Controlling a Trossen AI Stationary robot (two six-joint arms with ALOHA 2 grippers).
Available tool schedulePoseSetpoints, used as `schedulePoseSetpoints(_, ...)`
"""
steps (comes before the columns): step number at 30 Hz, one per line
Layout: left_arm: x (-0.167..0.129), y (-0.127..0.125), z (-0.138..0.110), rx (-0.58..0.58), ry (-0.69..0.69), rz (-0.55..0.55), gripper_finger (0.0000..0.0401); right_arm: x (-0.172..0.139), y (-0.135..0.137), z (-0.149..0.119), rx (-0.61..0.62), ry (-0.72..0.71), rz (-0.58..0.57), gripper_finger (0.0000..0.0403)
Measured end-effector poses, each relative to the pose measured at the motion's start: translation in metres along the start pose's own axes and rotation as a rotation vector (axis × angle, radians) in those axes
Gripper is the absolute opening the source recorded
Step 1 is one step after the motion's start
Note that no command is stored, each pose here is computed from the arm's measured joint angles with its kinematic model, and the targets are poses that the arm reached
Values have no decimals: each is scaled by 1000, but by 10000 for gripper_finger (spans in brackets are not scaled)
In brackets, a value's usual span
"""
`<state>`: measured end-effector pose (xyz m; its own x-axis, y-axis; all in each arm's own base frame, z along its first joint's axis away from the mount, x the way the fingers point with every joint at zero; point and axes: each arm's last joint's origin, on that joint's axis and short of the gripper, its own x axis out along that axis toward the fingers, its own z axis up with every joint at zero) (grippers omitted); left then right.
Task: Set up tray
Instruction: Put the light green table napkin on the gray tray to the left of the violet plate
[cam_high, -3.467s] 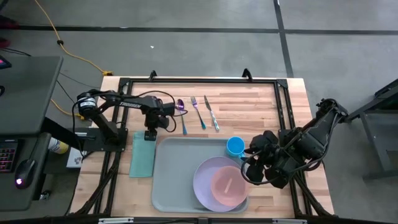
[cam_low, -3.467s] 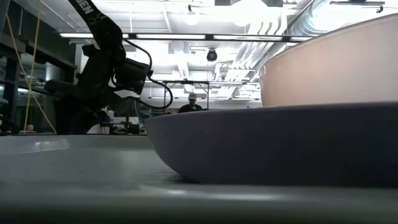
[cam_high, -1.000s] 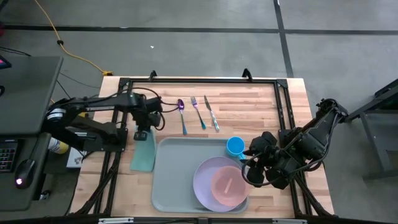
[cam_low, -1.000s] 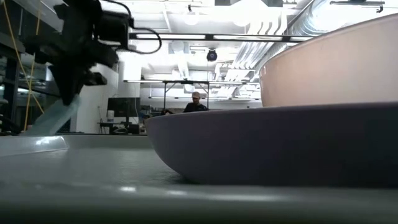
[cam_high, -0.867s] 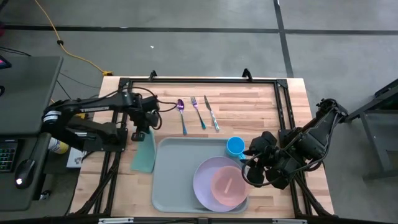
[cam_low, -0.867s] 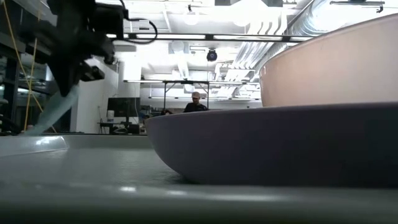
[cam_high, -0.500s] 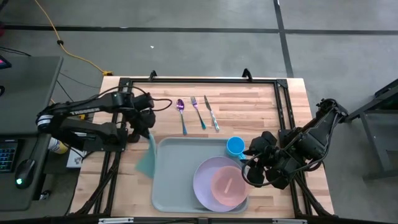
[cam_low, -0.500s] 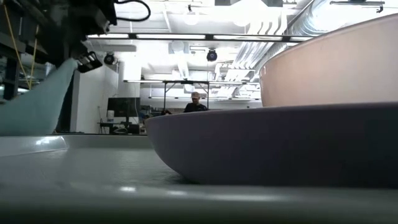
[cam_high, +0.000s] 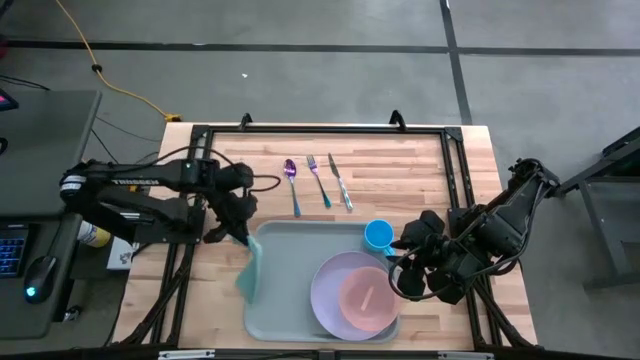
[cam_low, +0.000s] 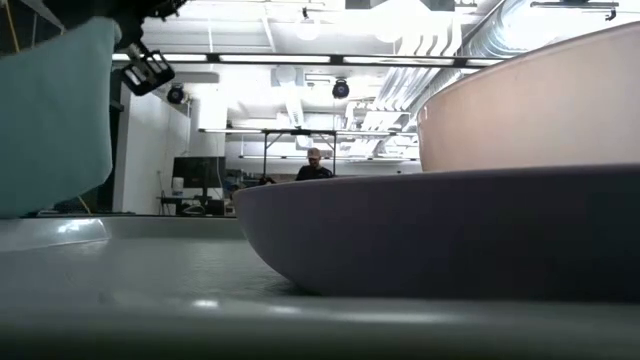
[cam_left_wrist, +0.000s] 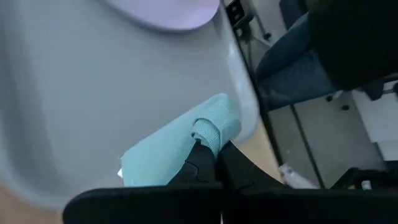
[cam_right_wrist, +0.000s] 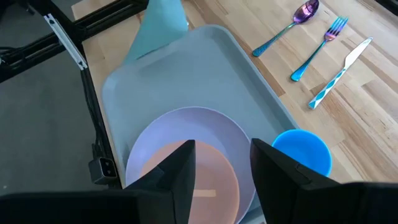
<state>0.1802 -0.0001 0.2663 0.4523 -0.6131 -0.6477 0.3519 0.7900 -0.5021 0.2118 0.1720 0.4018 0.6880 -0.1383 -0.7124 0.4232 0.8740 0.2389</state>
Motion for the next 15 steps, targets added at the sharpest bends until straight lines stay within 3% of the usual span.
schedulePoseSetpoints(8,32,-19,13,-66,34,-42,16,0,0,0,0,3,1,131)
schedulePoseSetpoints(15,68,-24,14,-170,126,48,16,0,0,0,-4,4,2,131)
